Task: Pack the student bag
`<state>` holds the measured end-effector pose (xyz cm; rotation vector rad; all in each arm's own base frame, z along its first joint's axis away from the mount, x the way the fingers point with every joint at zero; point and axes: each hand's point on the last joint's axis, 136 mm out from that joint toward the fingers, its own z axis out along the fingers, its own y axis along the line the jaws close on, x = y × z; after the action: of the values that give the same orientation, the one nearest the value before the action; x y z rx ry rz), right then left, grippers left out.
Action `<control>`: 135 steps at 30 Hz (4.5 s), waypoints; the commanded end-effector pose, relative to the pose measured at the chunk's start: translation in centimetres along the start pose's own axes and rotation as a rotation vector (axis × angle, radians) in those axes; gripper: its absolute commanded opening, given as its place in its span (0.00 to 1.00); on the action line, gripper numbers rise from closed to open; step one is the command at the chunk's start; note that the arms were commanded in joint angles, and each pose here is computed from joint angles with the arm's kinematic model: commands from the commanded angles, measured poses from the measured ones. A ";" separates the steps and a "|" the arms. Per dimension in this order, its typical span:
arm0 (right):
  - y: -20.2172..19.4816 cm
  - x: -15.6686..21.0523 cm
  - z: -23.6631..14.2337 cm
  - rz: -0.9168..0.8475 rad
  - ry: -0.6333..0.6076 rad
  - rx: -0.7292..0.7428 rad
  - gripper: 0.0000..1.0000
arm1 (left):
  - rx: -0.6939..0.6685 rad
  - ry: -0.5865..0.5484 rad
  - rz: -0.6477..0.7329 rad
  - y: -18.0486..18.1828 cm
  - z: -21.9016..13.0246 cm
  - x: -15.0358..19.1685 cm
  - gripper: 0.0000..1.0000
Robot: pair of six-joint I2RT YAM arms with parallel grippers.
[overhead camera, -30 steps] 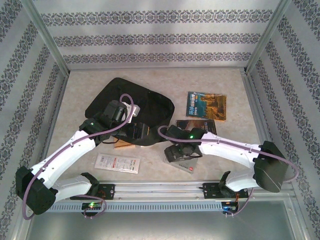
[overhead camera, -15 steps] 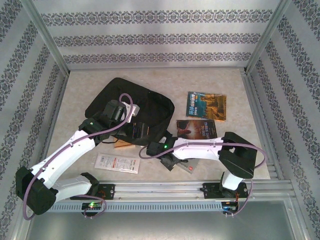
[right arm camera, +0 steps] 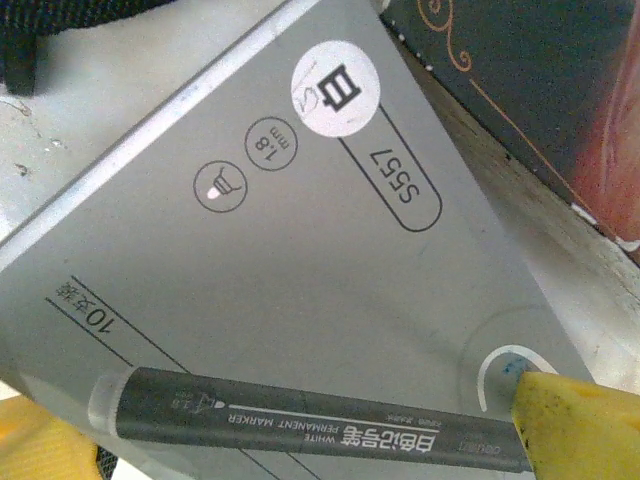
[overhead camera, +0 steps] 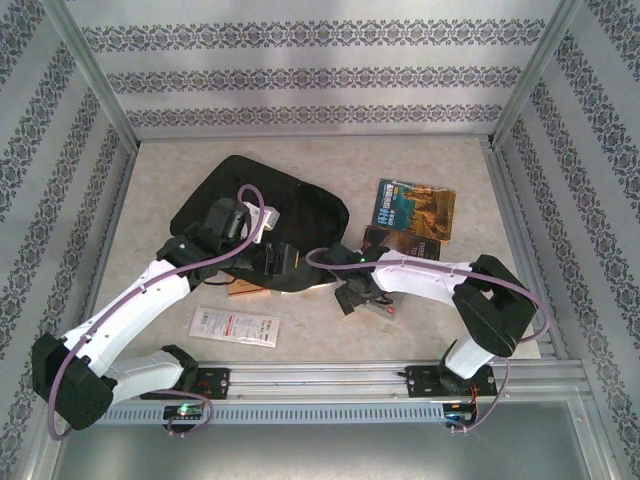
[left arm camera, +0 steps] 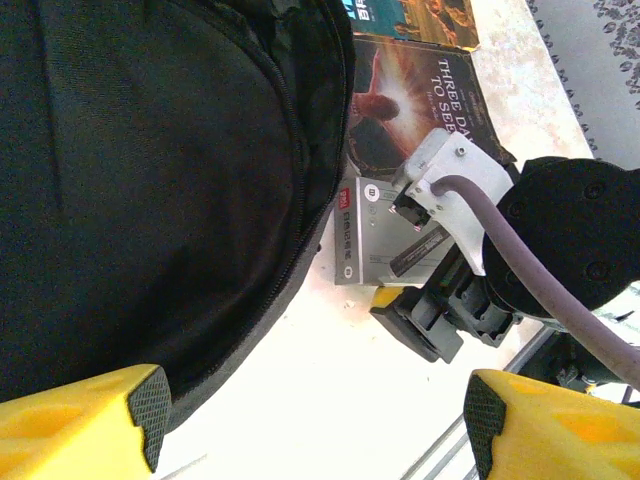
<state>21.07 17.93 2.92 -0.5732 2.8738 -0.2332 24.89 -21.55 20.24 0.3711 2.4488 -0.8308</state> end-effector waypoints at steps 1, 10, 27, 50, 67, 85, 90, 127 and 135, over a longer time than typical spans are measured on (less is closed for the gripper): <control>0.5 1.4 0.8 0.048 0.054 -0.058 0.98 | 0.031 -0.015 -0.020 -0.1 0.3 -0.4 0.78; 3.9 2.2 -2.1 0.352 0.098 -0.294 0.98 | 0.052 -0.016 -0.033 -0.4 0.4 -0.5 0.78; 3.2 2.7 -9.5 -0.033 -0.047 -0.237 0.98 | 0.063 -0.023 -0.029 -0.7 0.0 -0.8 0.79; 3.2 1.7 -2.2 -0.163 0.104 -0.212 0.98 | 0.104 0.002 -0.027 -0.7 0.7 -0.2 0.79; 3.9 2.6 1.0 -0.165 0.163 -0.135 0.98 | 0.111 0.012 -0.041 -0.5 1.2 0.0 0.79; 3.8 -0.8 -9.9 -0.114 -0.246 -0.369 0.68 | 0.256 -0.061 -0.208 -3.8 -0.8 -2.9 0.84; 4.1 -1.9 -12.6 -0.127 -0.341 -0.432 0.69 | 0.367 -0.013 -0.258 -5.5 1.0 -2.3 0.86; 5.8 -5.1 -15.9 -0.120 -0.472 -0.524 0.77 | 0.529 0.062 -0.298 -9.8 5.8 -1.0 0.43; 4.3 -4.9 -16.4 -0.085 -0.498 -0.481 0.98 | 0.517 0.023 -0.310 -8.7 4.8 -1.9 0.37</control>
<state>19.75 25.61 16.43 -0.7517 2.4769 0.5160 24.34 -31.85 19.84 0.1472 2.4130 -1.5763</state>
